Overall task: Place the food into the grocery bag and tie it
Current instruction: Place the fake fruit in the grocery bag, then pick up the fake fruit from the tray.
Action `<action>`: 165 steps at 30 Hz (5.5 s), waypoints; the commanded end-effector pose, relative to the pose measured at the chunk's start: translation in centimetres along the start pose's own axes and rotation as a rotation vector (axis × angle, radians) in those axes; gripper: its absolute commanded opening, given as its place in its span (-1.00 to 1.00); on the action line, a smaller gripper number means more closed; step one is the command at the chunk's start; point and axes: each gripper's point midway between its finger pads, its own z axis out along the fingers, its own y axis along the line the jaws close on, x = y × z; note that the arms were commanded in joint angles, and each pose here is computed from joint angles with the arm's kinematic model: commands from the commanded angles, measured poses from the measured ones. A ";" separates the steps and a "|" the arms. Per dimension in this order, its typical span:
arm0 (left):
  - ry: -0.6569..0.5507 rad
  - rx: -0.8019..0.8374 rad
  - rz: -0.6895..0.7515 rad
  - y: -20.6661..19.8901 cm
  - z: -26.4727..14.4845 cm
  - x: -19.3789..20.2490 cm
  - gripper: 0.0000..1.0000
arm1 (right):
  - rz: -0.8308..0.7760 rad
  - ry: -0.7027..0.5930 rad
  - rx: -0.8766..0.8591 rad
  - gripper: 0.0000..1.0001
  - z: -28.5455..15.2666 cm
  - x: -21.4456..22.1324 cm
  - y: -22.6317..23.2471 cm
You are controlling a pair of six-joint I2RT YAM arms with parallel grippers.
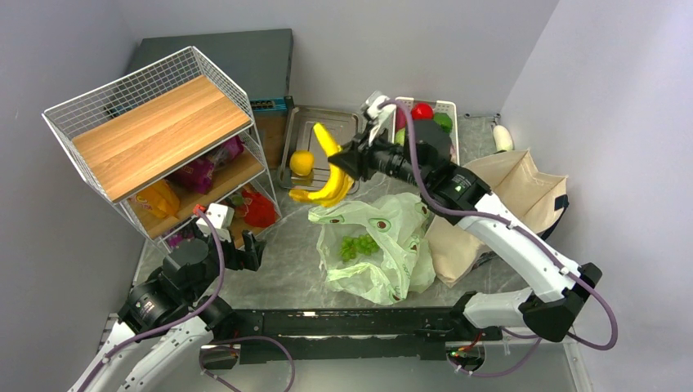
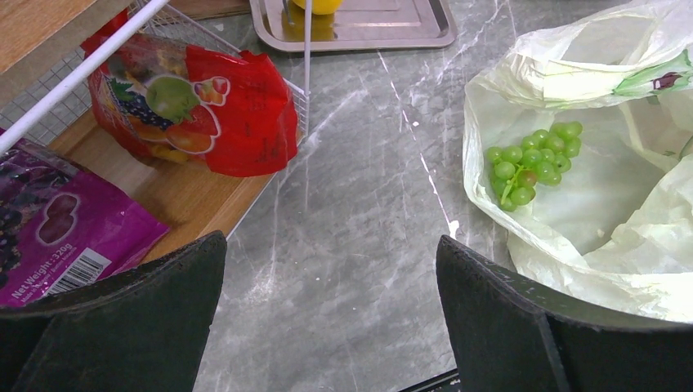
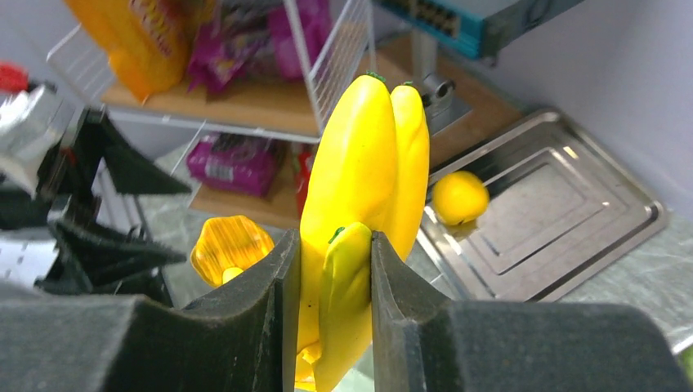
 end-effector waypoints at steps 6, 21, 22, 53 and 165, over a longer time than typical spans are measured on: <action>-0.026 0.005 -0.010 -0.2 0.2 -0.8 0.99 | -0.178 0.101 -0.209 -1.00 -1.1 3.9 6.1; -0.027 0.004 -0.012 -0.2 0.1 -0.7 0.99 | -0.488 0.286 -0.051 -1.00 2.0 11.2 7.0; -0.029 0.004 -0.013 -0.2 0.1 -0.8 0.99 | -0.508 0.294 -0.034 -1.00 2.1 11.7 6.7; -0.023 0.009 -0.010 -0.3 0.2 -0.7 0.99 | -0.747 0.710 0.250 -1.00 -5.2 21.5 -0.8; -0.069 0.025 -0.016 -0.2 -0.3 -1.3 0.99 | 0.606 0.330 0.267 1.00 25.9 24.3 -16.2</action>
